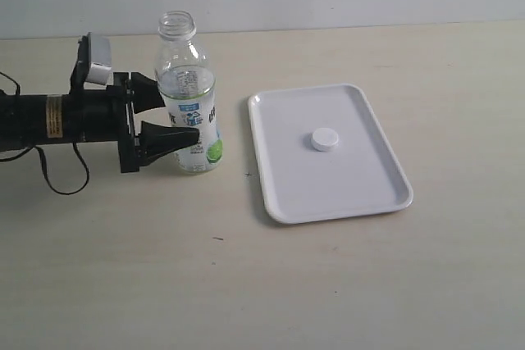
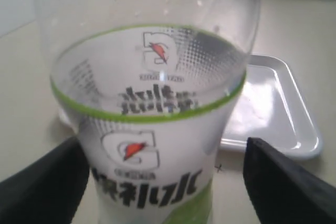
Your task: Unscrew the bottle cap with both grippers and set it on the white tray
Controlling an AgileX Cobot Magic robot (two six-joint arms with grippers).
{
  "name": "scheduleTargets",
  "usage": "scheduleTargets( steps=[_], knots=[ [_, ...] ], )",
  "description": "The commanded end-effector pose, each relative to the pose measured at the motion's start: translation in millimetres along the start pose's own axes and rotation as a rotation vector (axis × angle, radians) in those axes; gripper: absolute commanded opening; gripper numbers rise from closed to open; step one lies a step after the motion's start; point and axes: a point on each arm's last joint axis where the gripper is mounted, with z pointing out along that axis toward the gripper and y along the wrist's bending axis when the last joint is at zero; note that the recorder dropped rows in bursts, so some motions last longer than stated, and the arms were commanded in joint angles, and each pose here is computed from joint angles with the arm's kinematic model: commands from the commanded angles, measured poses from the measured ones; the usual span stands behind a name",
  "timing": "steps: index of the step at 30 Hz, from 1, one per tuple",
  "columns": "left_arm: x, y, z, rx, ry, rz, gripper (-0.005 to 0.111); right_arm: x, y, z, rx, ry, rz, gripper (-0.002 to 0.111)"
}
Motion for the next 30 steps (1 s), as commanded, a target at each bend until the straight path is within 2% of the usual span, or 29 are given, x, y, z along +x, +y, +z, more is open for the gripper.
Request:
scheduleTargets(
  steps=[1, 7, 11, 13, 20, 26, 30],
  knots=[
    [1, 7.0, -18, -0.014, 0.018, 0.003, 0.077, -2, 0, -1, 0.005, -0.018, -0.015, 0.074],
    [9, 18.2, -45, -0.068, 0.033, -0.01, 0.077, -2, 0, -1, 0.005, -0.018, -0.015, 0.074],
    [15, 19.9, -63, -0.057, 0.068, -0.038, 0.077, -2, 0, -1, 0.005, -0.018, -0.015, 0.074],
    [18, 20.2, -70, -0.055, 0.08, -0.12, 0.077, -2, 0, -1, 0.005, -0.018, -0.015, 0.074],
    [10, 21.5, -74, -0.083, 0.061, -0.546, 0.077, -3, 1, -10, 0.004, -0.035, -0.016, 0.074],
    [-14, 15.1, -80, -0.095, 0.049, -0.583, 0.077, -4, 1, -24, 0.013, -0.061, -0.024, 0.074],
    [-26, 14.1, -83, -0.108, 0.03, -0.769, 0.077, -4, 1, -33, 0.012, -0.068, -0.025, 0.074]
  ],
)
